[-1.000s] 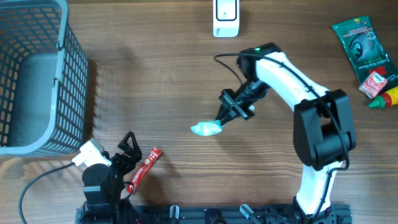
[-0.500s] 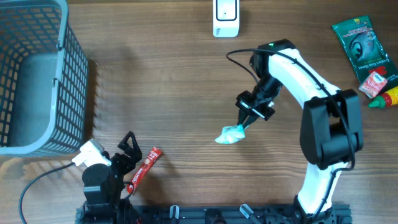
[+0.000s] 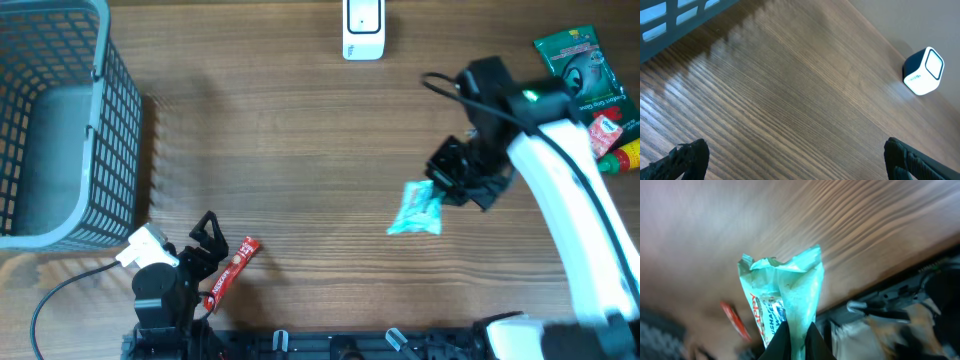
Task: Scan the item barcode
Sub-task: 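Hold the wipes pack barcode under the scanner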
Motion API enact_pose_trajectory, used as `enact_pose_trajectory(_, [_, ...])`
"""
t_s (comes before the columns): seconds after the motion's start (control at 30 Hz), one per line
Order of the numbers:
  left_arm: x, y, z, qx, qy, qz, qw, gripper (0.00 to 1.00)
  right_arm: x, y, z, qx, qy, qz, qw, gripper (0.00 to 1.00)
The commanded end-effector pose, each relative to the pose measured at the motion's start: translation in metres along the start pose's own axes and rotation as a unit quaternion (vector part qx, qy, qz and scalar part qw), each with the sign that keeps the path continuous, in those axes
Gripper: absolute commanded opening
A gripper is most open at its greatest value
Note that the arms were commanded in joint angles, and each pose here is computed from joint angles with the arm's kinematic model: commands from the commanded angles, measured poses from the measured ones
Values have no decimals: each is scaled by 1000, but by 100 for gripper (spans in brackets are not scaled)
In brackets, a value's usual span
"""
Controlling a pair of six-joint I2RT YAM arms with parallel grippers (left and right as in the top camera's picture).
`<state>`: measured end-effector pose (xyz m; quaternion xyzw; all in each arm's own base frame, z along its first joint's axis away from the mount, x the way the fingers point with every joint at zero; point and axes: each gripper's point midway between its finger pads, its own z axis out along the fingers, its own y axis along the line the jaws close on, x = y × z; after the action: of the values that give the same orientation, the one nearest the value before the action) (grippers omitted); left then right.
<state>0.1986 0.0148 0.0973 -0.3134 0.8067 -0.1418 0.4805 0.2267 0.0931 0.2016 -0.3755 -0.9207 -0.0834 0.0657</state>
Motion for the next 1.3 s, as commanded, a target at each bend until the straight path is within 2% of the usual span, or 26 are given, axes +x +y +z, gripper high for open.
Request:
enact_pose_trajectory(0.0, [3, 3, 2, -5, 2, -1, 1000, 100, -38, -30, -39, -30, -180, 226, 957, 5])
enact_pose_trajectory(0.1, [3, 3, 2, -5, 2, -1, 1000, 100, -62, -32, -59, -67, -260, 281, 921, 4])
enact_pose_trajectory(0.17, [3, 3, 2, -5, 2, -1, 1000, 100, -71, -27, -60, -72, -275, 282, 916, 4])
enact_pose_trajectory(0.47, [3, 3, 2, -5, 2, -1, 1000, 100, -82, 10, -3, -15, -197, 251, 947, 4])
enact_pose_trajectory(0.67, [3, 3, 2, -5, 2, -1, 1000, 100, -105, 48, 34, -21, -182, 225, 957, 4])
enact_pose_trajectory(0.87, [3, 3, 2, -5, 2, -1, 1000, 100, -121, 114, 43, -115, -188, 133, 966, 4])
enact_pose_trajectory(1.07, [3, 3, 2, -5, 2, -1, 1000, 100, -142, 158, 36, -196, -219, 125, 948, 4])
enact_pose_trajectory(1.27, [3, 3, 2, -5, 2, -1, 1000, 100, -178, 218, 25, -308, -263, 127, 905, 4])
